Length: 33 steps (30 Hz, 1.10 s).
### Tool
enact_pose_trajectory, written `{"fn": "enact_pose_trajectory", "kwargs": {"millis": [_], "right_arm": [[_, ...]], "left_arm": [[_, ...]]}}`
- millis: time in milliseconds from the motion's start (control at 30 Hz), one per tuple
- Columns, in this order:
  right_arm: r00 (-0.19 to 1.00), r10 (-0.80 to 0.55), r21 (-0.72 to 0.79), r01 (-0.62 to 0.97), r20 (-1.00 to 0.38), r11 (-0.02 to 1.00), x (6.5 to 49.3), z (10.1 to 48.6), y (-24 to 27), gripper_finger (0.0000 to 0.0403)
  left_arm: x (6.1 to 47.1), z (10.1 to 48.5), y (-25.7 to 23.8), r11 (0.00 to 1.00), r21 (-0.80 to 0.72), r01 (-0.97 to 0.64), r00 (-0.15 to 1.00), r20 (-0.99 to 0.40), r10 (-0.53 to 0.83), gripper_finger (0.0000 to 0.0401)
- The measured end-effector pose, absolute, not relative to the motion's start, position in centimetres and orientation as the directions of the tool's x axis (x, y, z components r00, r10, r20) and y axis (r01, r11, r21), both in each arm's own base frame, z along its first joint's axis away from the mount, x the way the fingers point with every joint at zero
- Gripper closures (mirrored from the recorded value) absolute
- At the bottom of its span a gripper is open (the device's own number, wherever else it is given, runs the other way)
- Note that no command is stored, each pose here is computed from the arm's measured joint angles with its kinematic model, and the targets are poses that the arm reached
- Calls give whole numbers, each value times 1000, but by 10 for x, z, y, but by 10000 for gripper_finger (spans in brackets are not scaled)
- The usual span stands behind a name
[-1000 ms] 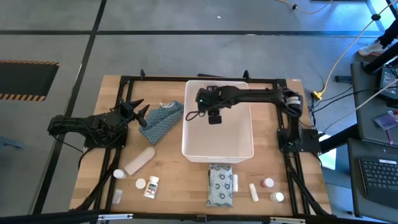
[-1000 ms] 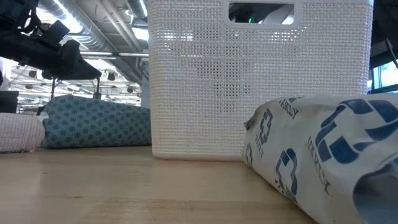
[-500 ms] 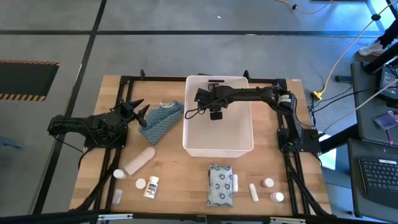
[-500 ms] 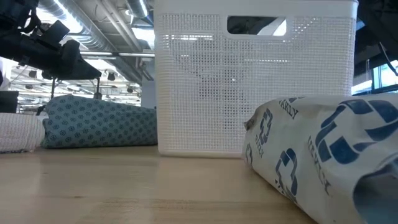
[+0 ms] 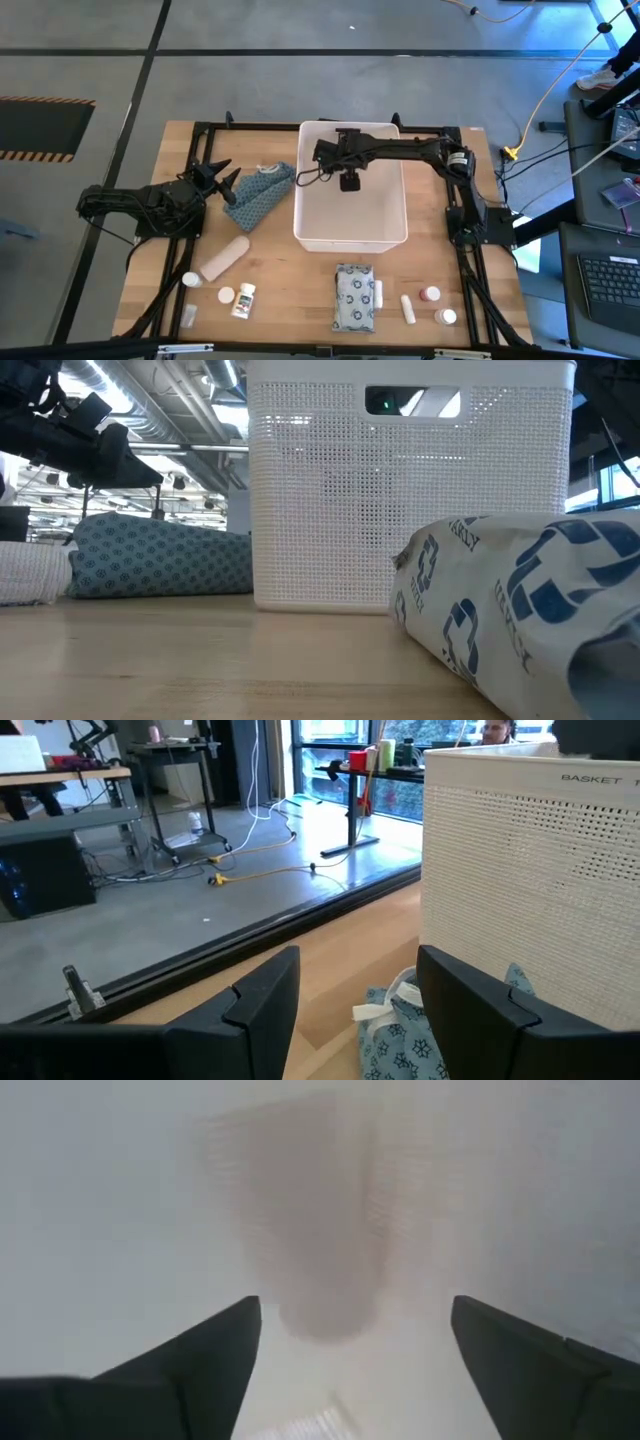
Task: Pick & place medical supplies in basket/bin
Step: Put the white bandage into the white bin
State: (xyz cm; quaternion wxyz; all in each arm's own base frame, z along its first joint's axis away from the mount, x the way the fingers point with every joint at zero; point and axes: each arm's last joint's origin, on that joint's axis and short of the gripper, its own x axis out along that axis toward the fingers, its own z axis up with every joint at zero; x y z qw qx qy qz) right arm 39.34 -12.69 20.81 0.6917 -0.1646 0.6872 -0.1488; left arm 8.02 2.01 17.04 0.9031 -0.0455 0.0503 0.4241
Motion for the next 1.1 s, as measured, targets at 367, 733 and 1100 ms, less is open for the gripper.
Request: {"fn": "enact_pose_trajectory", "kwargs": {"millis": [367,733,1100], "right_arm": [[83,-425,-390,275,-901,879,385,323,-107,64],[503,-404,-235,366,-764,900,288,441,-24,64],[784,-192,-13,229,-590,973,175,404,35,64]], "left_arm": [[80,171,20,617,-165,-770,637,-127,761,205],[83,172,18,686,-224,-693,718,-128,684,205],[88,179,13,800,-331,-501,859,-80,505,205]]}}
